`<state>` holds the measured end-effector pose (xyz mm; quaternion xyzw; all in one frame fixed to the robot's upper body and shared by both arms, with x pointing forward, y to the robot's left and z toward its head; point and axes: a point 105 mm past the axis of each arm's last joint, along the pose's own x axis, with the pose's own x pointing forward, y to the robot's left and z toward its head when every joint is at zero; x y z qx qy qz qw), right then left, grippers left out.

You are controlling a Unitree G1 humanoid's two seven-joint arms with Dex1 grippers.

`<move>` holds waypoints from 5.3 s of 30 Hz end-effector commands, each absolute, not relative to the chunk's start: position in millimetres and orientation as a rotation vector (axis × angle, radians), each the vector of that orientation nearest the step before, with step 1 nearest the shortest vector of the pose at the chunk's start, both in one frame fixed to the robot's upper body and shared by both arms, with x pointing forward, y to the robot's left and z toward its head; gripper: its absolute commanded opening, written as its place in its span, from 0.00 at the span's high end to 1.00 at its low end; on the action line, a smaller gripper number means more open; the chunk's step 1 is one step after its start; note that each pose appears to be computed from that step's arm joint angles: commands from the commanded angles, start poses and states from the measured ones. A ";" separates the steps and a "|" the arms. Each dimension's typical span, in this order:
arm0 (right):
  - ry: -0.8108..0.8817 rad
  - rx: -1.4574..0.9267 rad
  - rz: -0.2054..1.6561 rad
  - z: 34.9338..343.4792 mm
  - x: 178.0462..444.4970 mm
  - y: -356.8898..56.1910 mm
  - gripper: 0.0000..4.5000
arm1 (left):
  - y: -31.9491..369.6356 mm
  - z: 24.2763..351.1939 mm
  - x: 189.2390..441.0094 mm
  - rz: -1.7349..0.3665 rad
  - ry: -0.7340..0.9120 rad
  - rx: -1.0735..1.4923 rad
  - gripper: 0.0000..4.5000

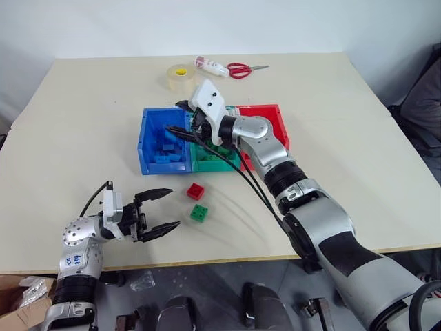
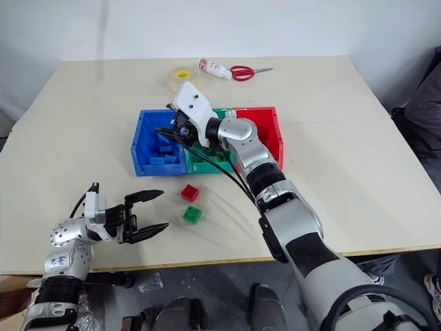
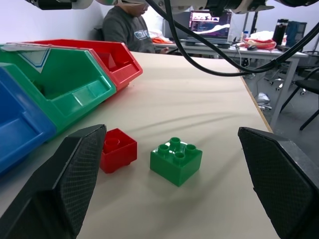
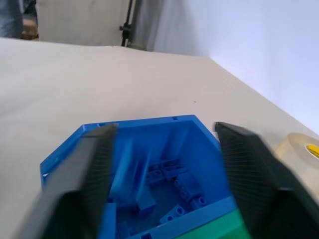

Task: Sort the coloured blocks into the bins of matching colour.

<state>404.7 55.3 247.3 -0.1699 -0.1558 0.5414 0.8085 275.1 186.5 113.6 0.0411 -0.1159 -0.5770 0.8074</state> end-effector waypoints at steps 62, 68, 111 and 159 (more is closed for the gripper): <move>0.015 -0.353 1.220 174.3 272.9 -170.6 0.00 | 117.7 77.9 286.2 -1.098 0.009 0.332 0.04; 0.012 -0.355 1.177 174.9 268.8 -174.9 0.00 | 108.3 80.0 291.9 -1.139 -0.004 0.337 0.42; -0.016 -0.328 1.096 172.6 265.7 -180.3 0.00 | 106.2 198.7 357.3 -1.223 -0.254 0.382 0.00; -0.008 -0.306 1.209 167.8 278.6 -162.9 0.00 | 98.5 96.8 342.9 -1.015 0.011 0.377 0.13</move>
